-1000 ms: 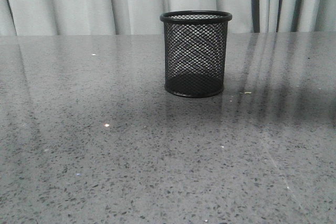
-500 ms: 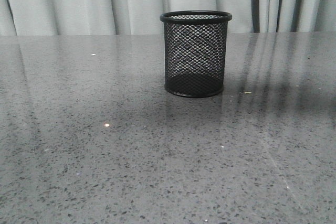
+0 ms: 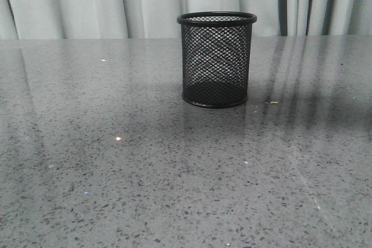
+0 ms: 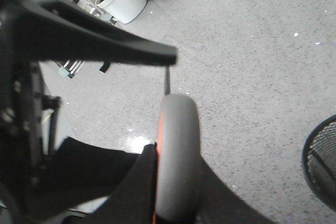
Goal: Put scissors into bucket
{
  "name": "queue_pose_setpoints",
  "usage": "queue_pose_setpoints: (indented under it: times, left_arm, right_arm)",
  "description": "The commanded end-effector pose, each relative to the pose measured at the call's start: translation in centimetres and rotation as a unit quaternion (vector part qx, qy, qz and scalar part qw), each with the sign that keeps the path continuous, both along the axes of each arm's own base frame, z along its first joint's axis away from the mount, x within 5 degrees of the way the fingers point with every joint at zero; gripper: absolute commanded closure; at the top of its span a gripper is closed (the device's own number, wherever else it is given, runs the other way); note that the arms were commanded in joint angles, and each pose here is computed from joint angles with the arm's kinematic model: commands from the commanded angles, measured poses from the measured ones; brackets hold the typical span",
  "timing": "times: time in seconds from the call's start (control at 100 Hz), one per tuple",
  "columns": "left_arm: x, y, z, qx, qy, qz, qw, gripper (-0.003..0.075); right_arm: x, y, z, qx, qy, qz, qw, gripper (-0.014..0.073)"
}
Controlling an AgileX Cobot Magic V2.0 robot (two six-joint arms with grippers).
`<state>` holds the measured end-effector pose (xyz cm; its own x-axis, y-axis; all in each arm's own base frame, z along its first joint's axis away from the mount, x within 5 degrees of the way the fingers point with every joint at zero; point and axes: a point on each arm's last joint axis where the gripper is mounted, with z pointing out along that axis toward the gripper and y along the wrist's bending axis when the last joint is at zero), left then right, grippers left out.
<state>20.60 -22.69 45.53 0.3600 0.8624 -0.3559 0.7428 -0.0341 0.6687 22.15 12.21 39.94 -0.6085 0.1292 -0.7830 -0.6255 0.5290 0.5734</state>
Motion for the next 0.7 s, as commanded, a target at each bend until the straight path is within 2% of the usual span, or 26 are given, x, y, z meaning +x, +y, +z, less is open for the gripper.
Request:
queue_pose_setpoints:
  times: [0.0, 0.11, 0.18, 0.35, 0.69]
  left_arm:
    - [-1.5, 2.1, 3.6, -0.069, -0.051, 0.024, 0.996, 0.0186]
    - [-2.1, 4.0, 5.0, -0.113, -0.05, 0.063, 0.99, 0.0186]
    - [-2.2, 5.5, 5.8, -0.154, -0.037, 0.105, 0.982, 0.0186]
    - [-2.0, 9.8, 7.3, -0.239, -0.018, 0.214, 0.947, 0.0186]
    - [-3.4, 14.4, 9.0, -0.342, 0.014, 0.269, 0.9, 0.0186]
  right_arm:
    - [-0.5, -0.3, 2.3, 0.012, -0.044, -0.01, 0.999, 0.0659]
    - [-0.5, -0.4, 3.1, -0.005, -0.066, -0.012, 0.998, 0.0657]
    - [-0.5, -0.6, 3.8, -0.014, -0.079, -0.018, 0.997, 0.0638]
    - [-0.6, -1.4, 5.3, -0.071, -0.102, -0.036, 0.992, 0.0638]
    - [-1.5, -3.3, 7.5, -0.207, -0.087, -0.082, 0.971, 0.0638]
